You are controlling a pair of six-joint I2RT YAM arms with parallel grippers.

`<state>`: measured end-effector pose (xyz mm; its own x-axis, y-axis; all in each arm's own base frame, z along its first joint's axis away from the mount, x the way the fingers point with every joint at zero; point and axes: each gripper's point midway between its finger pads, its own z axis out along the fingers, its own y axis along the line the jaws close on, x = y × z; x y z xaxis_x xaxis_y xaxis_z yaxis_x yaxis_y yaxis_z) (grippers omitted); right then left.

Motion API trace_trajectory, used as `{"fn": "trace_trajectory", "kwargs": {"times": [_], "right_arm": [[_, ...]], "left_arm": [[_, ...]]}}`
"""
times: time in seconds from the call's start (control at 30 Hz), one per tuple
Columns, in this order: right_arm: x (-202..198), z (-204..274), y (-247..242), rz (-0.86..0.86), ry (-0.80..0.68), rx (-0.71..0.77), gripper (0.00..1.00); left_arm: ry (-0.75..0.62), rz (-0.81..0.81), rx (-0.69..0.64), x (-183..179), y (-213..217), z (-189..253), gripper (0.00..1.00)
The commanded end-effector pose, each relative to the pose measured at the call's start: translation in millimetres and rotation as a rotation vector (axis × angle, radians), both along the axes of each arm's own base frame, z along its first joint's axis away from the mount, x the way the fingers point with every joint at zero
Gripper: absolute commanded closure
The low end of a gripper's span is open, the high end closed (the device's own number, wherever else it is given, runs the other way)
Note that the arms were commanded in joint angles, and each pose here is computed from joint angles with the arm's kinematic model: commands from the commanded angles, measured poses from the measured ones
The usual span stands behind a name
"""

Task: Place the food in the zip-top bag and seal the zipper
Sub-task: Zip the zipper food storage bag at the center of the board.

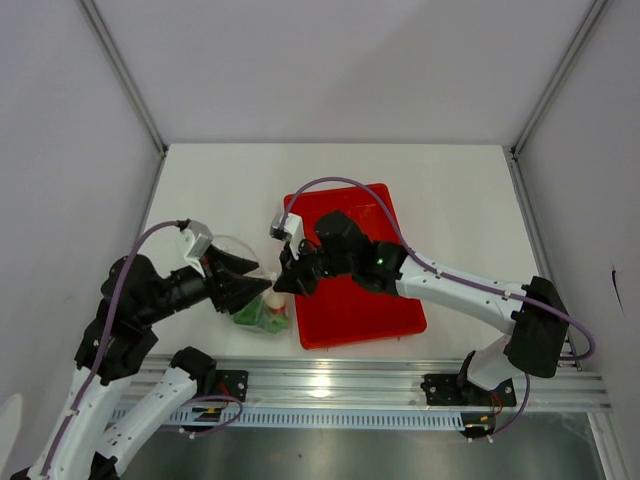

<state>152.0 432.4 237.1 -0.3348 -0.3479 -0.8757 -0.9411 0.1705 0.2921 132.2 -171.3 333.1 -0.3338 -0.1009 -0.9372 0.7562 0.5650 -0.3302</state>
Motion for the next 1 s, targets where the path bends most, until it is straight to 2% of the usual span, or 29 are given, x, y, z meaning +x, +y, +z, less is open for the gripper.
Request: {"fn": "trace_trajectory", "kwargs": {"times": [0.0, 0.07, 0.17, 0.3, 0.43, 0.57, 0.7, 0.87, 0.97], "right_arm": [[-3.6, 32.8, 9.3, 0.072, -0.025, 0.095, 1.00], [-3.9, 32.5, 8.0, 0.080, -0.024, 0.094, 1.00], [-5.5, 32.0, 5.7, 0.103, -0.013, 0.096, 1.00], [-10.2, 31.2, 3.4, 0.149, 0.002, 0.092, 1.00], [-10.9, 28.5, 0.7, 0.183, -0.001, 0.079, 1.00], [-6.9, 26.0, -3.3, 0.194, 0.007, 0.067, 1.00], [1.9, 26.2, -9.0, 0.205, -0.002, 0.072, 1.00], [3.6, 26.7, -13.5, 0.237, 0.010, 0.074, 1.00], [5.5, 26.4, -13.7, 0.250, 0.010, 0.070, 1.00]], "left_arm": [[-0.149, -0.184, 0.056, -14.0, -13.6, 5.0, 0.42], [-0.155, -0.168, 0.065, -10.1, -12.7, 2.6, 0.44], [-0.197, -0.237, 0.082, -12.9, -18.9, -8.4, 0.45], [-0.136, -0.142, 0.141, 8.0, -12.7, -24.3, 0.40], [-0.142, -0.113, 0.175, 21.2, -12.1, -22.7, 0.41], [-0.131, -0.172, 0.196, 22.7, -19.6, -30.5, 0.49], [-0.091, -0.222, 0.195, 20.8, -26.2, -42.5, 0.67], [-0.122, -0.302, 0.174, 8.2, -31.5, -43.9, 0.67], [-0.112, -0.342, 0.175, 5.6, -35.0, -46.0, 0.64]]}}
